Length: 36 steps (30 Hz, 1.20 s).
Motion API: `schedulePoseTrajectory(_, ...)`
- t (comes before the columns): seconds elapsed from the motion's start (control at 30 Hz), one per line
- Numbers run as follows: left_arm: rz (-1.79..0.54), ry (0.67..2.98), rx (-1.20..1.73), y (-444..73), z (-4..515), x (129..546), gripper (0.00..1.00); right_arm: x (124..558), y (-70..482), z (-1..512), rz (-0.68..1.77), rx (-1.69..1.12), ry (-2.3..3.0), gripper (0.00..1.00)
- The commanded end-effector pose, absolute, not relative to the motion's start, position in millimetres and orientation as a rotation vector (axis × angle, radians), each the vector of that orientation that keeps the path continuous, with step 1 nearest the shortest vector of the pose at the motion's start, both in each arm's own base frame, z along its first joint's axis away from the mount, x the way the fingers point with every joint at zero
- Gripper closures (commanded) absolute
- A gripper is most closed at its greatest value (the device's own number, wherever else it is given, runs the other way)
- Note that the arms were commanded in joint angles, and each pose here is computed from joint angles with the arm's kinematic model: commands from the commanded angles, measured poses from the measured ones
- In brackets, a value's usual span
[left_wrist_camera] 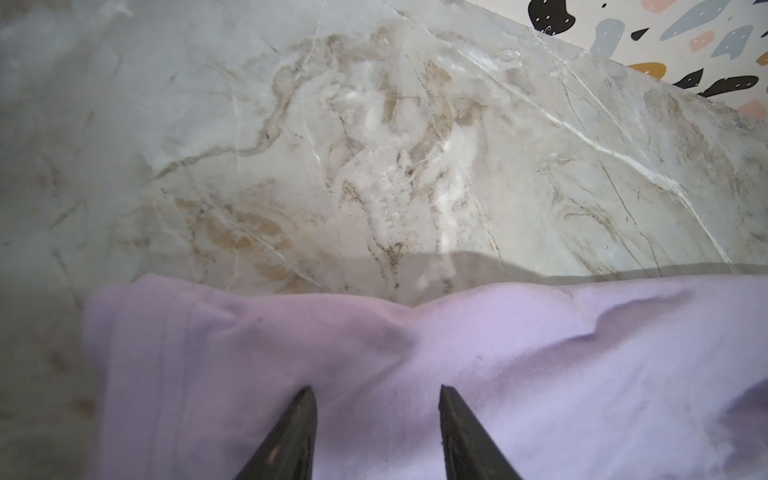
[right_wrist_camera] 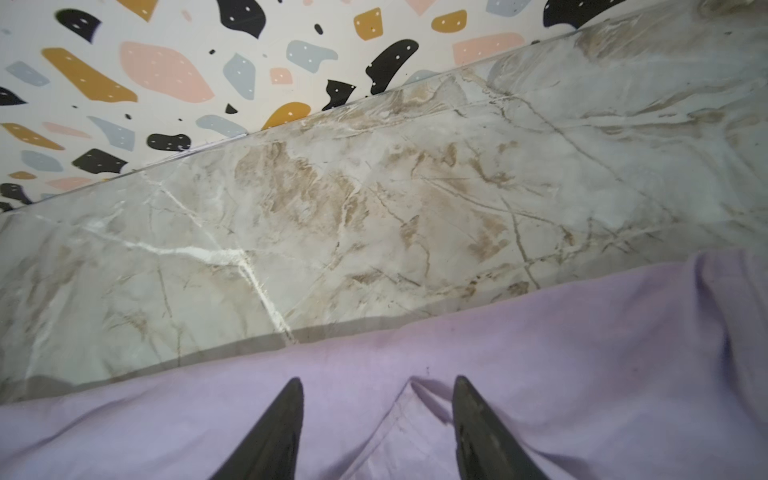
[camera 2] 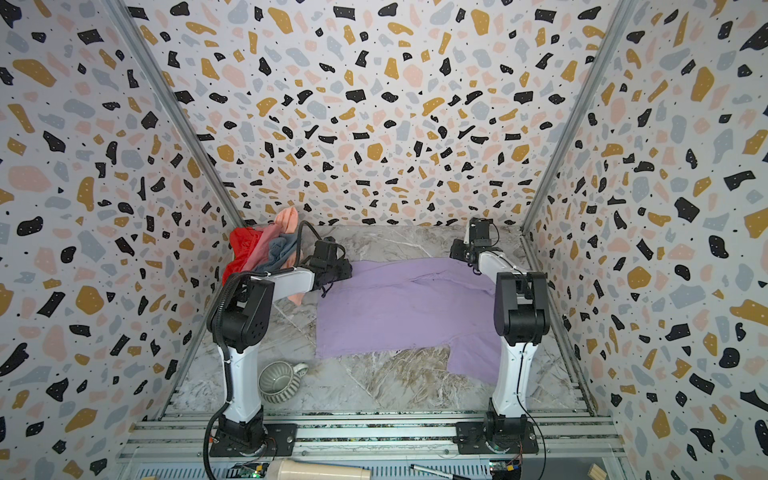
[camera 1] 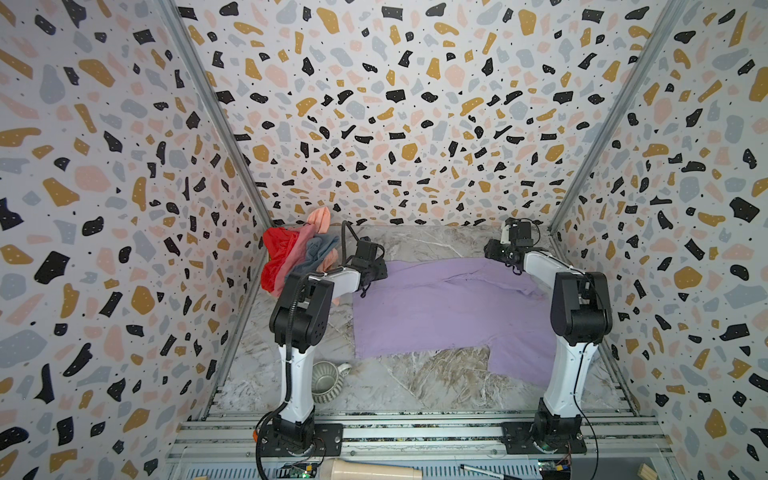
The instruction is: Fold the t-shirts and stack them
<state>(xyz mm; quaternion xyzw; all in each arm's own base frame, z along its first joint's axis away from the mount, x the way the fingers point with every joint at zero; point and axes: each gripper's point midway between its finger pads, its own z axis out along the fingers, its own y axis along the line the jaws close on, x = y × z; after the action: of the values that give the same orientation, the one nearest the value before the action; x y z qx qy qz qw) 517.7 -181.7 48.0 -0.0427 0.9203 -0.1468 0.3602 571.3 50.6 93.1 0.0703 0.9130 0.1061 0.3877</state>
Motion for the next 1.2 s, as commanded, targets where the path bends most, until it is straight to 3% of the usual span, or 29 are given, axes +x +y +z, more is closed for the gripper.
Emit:
schedulePoseTrajectory(0.0, -0.371, 2.347, -0.086, -179.6, 65.0, 517.1, 0.51, 561.0, 42.9, 75.0, 0.129, 0.170, 2.425, 0.45)
schedulePoseTrajectory(0.2, -0.368, 2.345, -0.090, -178.1, 67.0, 515.4, 0.51, 558.3, 57.5, 62.3, 0.124, 0.103, 2.459, 0.47)
schedulePoseTrajectory(0.33, -0.358, 2.345, -0.101, -174.8, 65.7, 512.8, 0.51, 557.3, 60.1, 53.2, 0.089, 0.085, 2.482, 0.53)
schedulePoseTrajectory(0.77, -0.343, 2.347, -0.126, -167.9, 63.3, 509.0, 0.51, 558.1, 51.6, 52.0, 0.030, 0.133, 2.474, 1.00)
schedulePoseTrajectory(0.97, -0.349, 2.339, -0.132, -166.2, 66.5, 506.9, 0.51, 549.8, 50.3, 92.1, 0.040, 0.150, 2.391, 1.00)
schedulePoseTrajectory(1.17, -0.358, 2.326, -0.129, -164.9, 72.3, 502.7, 0.51, 507.2, 54.0, 120.9, 0.052, 0.122, 2.360, 1.00)
